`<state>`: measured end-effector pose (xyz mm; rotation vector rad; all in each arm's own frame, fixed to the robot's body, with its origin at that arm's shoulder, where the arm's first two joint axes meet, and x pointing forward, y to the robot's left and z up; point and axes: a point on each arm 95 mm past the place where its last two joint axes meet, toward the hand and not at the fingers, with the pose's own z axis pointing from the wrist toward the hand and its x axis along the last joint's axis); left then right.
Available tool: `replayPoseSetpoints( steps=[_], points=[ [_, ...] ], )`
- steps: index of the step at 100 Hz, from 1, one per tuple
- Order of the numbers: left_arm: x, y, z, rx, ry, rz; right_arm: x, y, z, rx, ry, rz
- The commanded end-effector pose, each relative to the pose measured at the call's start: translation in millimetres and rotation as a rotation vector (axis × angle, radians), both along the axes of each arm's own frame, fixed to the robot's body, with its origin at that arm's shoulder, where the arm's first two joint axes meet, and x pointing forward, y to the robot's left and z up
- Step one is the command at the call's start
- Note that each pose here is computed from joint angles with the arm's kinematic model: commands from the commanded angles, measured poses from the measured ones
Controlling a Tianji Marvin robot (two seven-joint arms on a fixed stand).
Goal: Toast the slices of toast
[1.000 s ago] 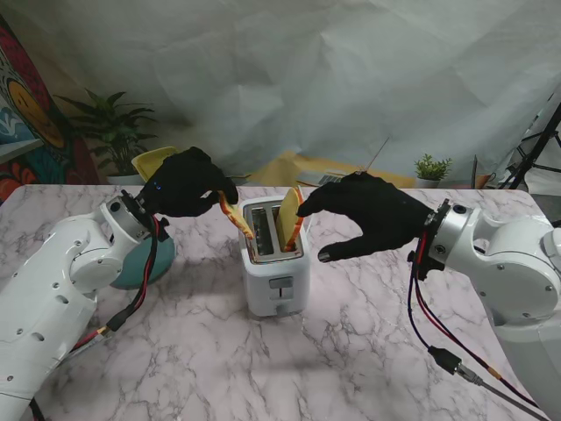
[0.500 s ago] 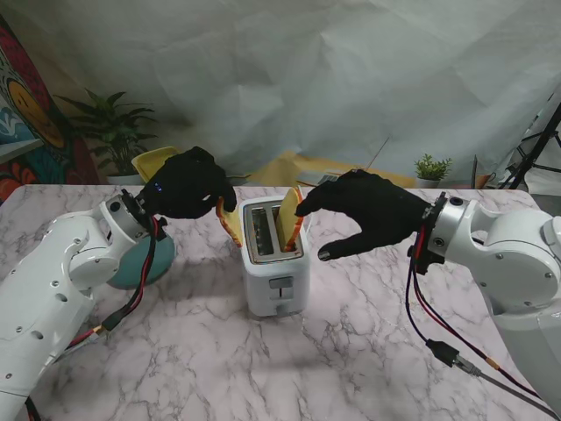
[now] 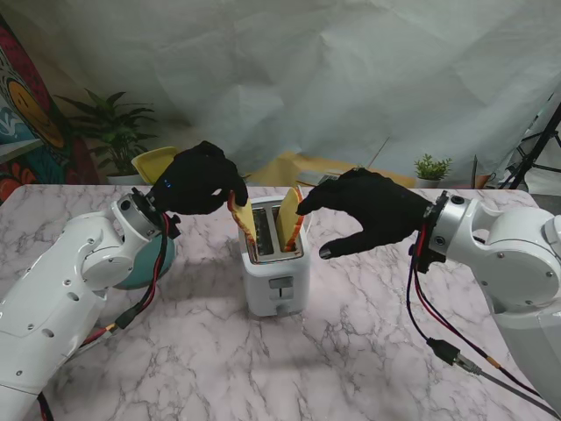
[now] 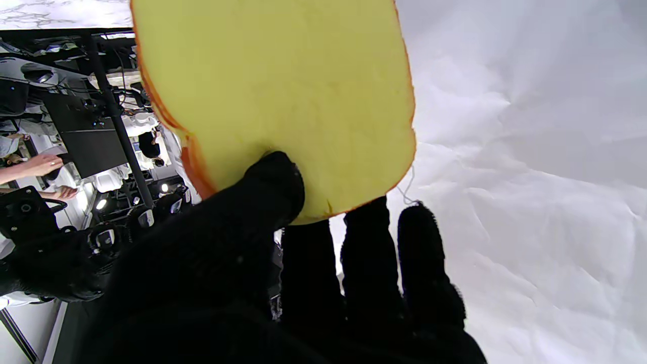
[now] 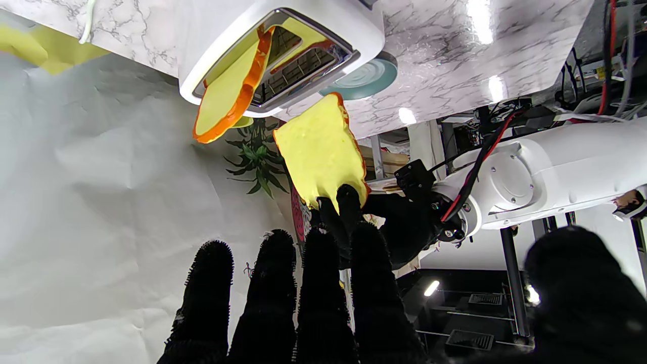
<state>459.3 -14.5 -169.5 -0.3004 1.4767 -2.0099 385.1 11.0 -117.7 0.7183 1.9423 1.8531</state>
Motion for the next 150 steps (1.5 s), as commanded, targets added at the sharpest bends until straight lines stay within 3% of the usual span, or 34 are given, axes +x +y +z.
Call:
replayPoseSetpoints(
  steps=[1,57,104,150],
  points=[
    [2.4,-6,3.3,-0.005,-0.003,-0.004,0.5,-2,0.3,-0.008,-0.003,-0.004],
    [12.2,-20,-0.4,-0.008,0.007,-0.012,-1.9,-12,2.8,-0.009,-0.015,-0.018],
    [20.4,-20,-10.4,0.058,0.036,-0.019,-3.8,-15,3.5,-0.017,-0.014,-0.020],
    [21.6,-24,-13.6,0.070,0.048,-0.026,0.5,-13,5.8,-0.057,0.026,-0.011]
  ],
)
